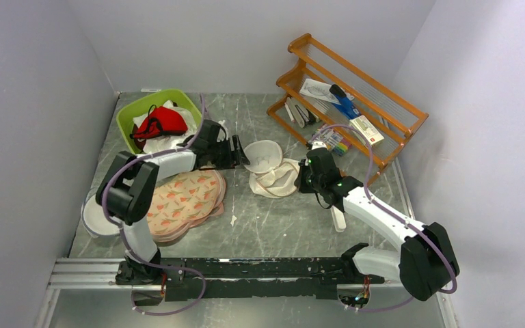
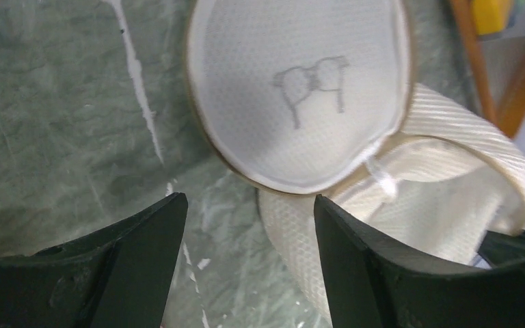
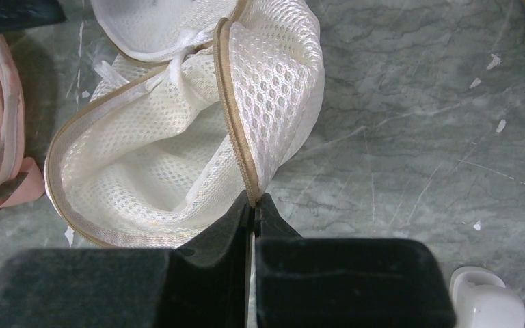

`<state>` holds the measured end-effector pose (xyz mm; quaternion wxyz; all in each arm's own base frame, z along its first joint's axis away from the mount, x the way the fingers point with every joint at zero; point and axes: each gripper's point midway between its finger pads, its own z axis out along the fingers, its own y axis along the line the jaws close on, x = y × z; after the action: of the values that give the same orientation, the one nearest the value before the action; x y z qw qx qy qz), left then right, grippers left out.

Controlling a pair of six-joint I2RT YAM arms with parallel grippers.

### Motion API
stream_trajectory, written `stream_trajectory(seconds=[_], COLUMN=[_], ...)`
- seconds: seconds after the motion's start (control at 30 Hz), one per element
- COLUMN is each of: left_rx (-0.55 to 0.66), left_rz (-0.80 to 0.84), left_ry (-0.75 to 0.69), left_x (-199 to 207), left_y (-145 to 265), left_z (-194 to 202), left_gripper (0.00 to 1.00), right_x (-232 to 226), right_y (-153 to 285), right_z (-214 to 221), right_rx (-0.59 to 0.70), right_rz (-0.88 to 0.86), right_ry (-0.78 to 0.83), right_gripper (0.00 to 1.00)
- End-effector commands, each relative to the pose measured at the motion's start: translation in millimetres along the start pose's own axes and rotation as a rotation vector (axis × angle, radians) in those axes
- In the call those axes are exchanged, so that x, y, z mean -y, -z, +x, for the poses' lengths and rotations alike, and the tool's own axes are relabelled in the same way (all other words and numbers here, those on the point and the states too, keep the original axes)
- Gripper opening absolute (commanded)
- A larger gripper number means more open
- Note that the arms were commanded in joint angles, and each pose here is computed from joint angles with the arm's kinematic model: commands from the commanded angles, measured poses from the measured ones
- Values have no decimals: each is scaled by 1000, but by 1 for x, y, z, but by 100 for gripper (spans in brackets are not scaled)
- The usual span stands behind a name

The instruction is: Unzip the laundry bag and remove the bra

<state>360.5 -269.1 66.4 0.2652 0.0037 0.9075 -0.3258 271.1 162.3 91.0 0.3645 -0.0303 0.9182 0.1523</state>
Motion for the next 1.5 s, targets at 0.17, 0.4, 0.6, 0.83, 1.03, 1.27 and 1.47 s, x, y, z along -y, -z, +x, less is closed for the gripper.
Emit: stream_trajectory(seconds=[0.17,0.4,0.6,0.83,1.03,1.27,1.47], left_rx=[49,39,72,221,360,524,748], left_rz=[11,13,22,106,160,220,201], left_ry=[1,24,-10,-138,-229,-422,-691], left_x=[-1,-7,-3,42,69,109,152], left_y=[-38,-59,-57,-8,42,98,156], left_z=[-22,-22,-32,-75,-96,-99,-95], left_gripper=[70,59,36,7,7,7,7], right_x=[-5,-5,-4,-5,-3,4,8], right_y=[4,7,8,16,22,23,19], right_z=[-12,-16,-13,-20,-24,-26,-34], right_rx=[35,39,31,47,36,-2,-75], right_rz=[-22,-15,-13,-15,9,69,47], right_ry=[-3,7,7,16,9,-1,-25], right_gripper=[0,0,0,0,0,0,0])
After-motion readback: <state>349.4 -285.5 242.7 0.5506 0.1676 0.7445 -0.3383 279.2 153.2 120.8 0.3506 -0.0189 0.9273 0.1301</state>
